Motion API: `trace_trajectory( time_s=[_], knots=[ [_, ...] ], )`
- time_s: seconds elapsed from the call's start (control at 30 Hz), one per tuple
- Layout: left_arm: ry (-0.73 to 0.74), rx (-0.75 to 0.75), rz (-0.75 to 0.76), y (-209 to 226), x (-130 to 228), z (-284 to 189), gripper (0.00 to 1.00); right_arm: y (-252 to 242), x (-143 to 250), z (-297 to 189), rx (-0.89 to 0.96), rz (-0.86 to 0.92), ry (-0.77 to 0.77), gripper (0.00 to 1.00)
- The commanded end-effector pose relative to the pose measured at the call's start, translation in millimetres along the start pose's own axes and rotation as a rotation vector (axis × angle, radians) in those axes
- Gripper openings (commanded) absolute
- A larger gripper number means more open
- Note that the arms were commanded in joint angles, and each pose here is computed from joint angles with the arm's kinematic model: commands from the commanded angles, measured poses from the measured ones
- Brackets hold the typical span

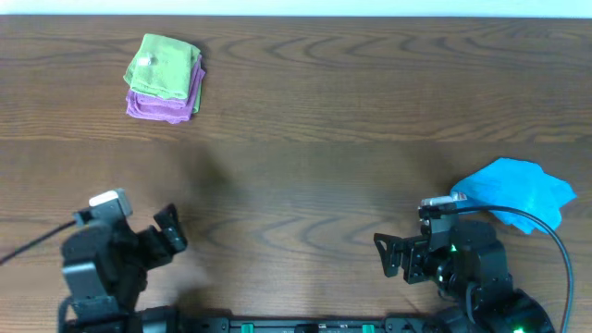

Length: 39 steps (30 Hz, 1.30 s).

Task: Fold the cloth

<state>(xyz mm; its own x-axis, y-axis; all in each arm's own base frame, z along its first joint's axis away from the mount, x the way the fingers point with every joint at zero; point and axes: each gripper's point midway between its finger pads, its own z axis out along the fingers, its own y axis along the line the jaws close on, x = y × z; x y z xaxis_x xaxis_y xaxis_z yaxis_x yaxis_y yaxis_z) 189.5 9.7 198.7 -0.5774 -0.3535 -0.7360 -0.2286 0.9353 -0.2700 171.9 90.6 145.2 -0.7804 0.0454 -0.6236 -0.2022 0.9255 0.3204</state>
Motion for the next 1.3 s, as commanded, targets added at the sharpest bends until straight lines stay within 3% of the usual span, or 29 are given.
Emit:
trace_trajectory(
  time_s=[0.0, 0.27, 0.57, 0.97, 1.27],
  knots=[
    [-0.022, 0.060, 0.034, -4, 18, 14, 0.95, -2, 0, 0, 0.006, 0.015, -0.003, 0.99],
    [-0.044, 0.107, 0.205, 0, 61, 36, 0.95, -2, 0, 0, 0.005, 0.015, -0.004, 0.99],
    [-0.024, 0.073, 0.211, 17, 94, 62, 0.95, -2, 0, 0, 0.005, 0.015, -0.004, 0.99],
    [0.076, 0.048, 0.268, 27, 122, 67, 0.95, -2, 0, 0, 0.006, 0.015, -0.003, 0.99],
    [0.078, 0.047, 0.268, 27, 122, 67, 0.95, -2, 0, 0, 0.006, 0.015, -0.003, 0.99]
  ],
)
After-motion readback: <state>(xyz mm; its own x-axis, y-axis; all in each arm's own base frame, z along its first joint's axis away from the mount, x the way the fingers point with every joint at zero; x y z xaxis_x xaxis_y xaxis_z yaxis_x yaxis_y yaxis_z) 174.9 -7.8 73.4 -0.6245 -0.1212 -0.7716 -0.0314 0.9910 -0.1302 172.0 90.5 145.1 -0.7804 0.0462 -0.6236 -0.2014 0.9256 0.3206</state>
